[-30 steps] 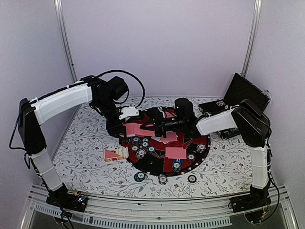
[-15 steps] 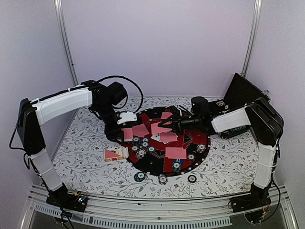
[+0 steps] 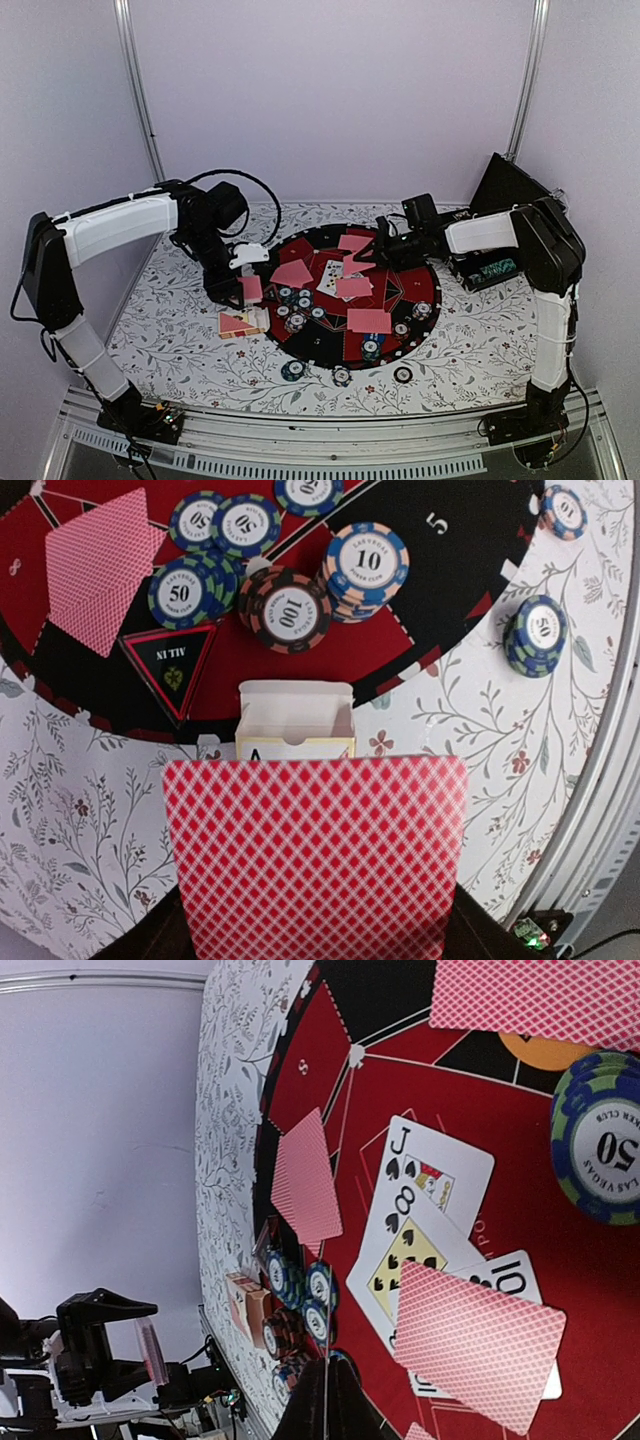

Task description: Distribute texas hold em gaming equipment

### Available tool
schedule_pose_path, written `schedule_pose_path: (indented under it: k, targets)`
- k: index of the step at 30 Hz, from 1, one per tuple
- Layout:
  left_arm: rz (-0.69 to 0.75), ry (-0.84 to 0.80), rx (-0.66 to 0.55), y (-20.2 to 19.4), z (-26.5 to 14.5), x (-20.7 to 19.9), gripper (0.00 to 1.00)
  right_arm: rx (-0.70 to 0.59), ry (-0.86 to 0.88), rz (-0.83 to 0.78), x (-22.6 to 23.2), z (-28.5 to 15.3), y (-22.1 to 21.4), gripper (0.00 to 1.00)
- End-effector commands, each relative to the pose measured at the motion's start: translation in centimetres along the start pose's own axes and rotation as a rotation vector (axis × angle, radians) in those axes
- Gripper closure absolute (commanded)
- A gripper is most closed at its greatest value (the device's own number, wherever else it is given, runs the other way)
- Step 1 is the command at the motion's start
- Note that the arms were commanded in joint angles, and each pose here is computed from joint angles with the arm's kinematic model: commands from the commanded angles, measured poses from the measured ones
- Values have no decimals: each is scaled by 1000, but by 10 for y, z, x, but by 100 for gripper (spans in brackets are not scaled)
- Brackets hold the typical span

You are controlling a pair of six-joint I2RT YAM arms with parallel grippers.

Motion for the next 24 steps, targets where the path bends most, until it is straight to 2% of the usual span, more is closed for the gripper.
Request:
schedule_pose_path:
  k: [1, 6, 11, 16, 24]
  targets:
    - [-27, 36, -43, -12, -8, 14, 100, 40, -113, 2, -30, 17, -2, 95]
    - [-46, 35, -29, -26, 3, 16, 100, 54, -158, 18, -48, 26, -6, 89]
    - [-77, 30, -41, -38, 13, 18, 100, 51, -212, 12, -55, 25, -7, 70]
    - [-101, 23, -51, -43, 16, 21, 100, 16, -241, -22, -39, 11, -2, 51]
    - [-175, 88, -37, -75, 22, 53, 100, -49, -260, -88, 2, -20, 4, 30]
Point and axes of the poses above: each gripper's point midway between its finger pads, its own z axis out along the fingers, its own x axis along the line the jaws close on, y = z × x, the point moved 7 cm from there along -z, back along the fingers, and after that the axes turned 2 degrees about -z, right-handed, at the moved point
